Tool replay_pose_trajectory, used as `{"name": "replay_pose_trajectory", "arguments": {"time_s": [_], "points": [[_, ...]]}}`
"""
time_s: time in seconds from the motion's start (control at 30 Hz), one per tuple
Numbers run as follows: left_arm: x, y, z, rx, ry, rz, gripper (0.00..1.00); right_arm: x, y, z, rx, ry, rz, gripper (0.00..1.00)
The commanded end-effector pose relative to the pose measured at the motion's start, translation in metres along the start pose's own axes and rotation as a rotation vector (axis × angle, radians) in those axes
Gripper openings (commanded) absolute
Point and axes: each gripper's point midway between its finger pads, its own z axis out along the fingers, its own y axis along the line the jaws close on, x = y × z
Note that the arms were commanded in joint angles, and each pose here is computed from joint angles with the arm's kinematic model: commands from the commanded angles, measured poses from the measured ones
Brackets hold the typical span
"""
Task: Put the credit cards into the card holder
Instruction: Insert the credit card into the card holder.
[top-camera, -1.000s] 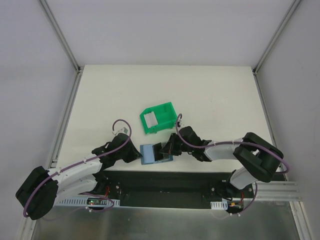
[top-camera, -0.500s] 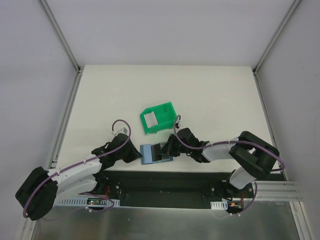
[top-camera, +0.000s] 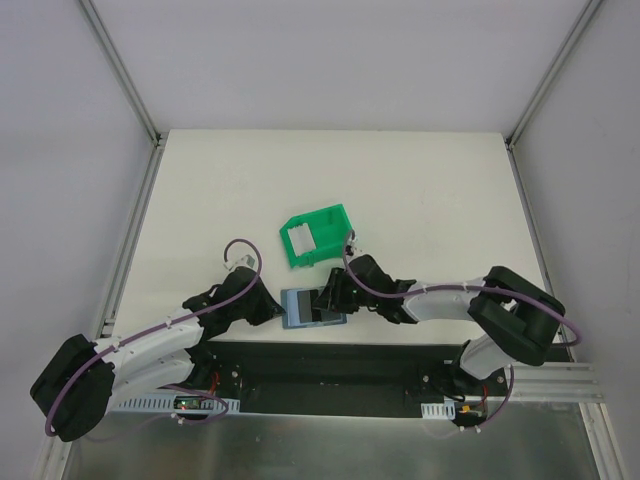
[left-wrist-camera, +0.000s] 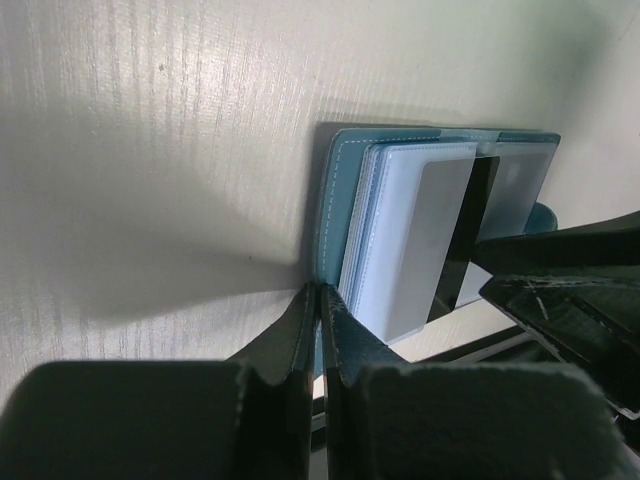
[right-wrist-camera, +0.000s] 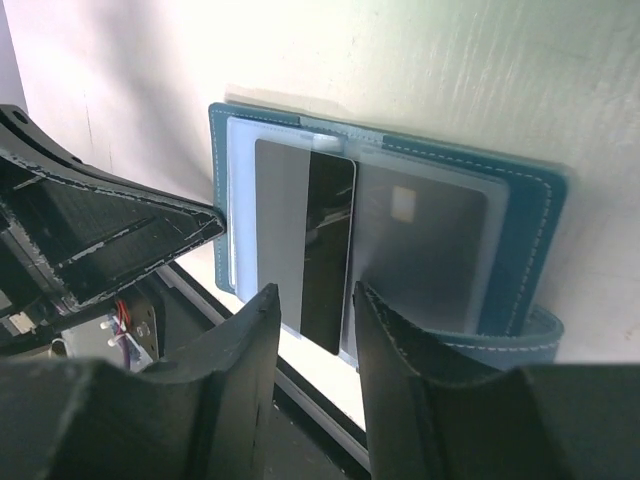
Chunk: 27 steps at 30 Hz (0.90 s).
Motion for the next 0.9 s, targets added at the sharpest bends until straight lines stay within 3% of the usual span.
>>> {"name": "replay_pose_trajectory", "arguments": {"time_s": [0.0, 0.53, 0.87], "points": [[-0.003, 0.002, 0.0, -0.003, -0.023, 0.009, 0.0, -0.012, -0.001, -0.013, 0.068, -0.038, -0.081, 0.4], [-0.004, 0.0, 0.0, 0.005, -0.024, 0.02, 0.0, 0.006, 0.036, 0.014, 0.02, 0.107, -0.165, 0.4], [-0.005, -0.002, -0.001, 0.013, -0.029, 0.022, 0.0, 0.007, 0.046, 0.018, 0.054, 0.128, -0.225, 0.27]]}}
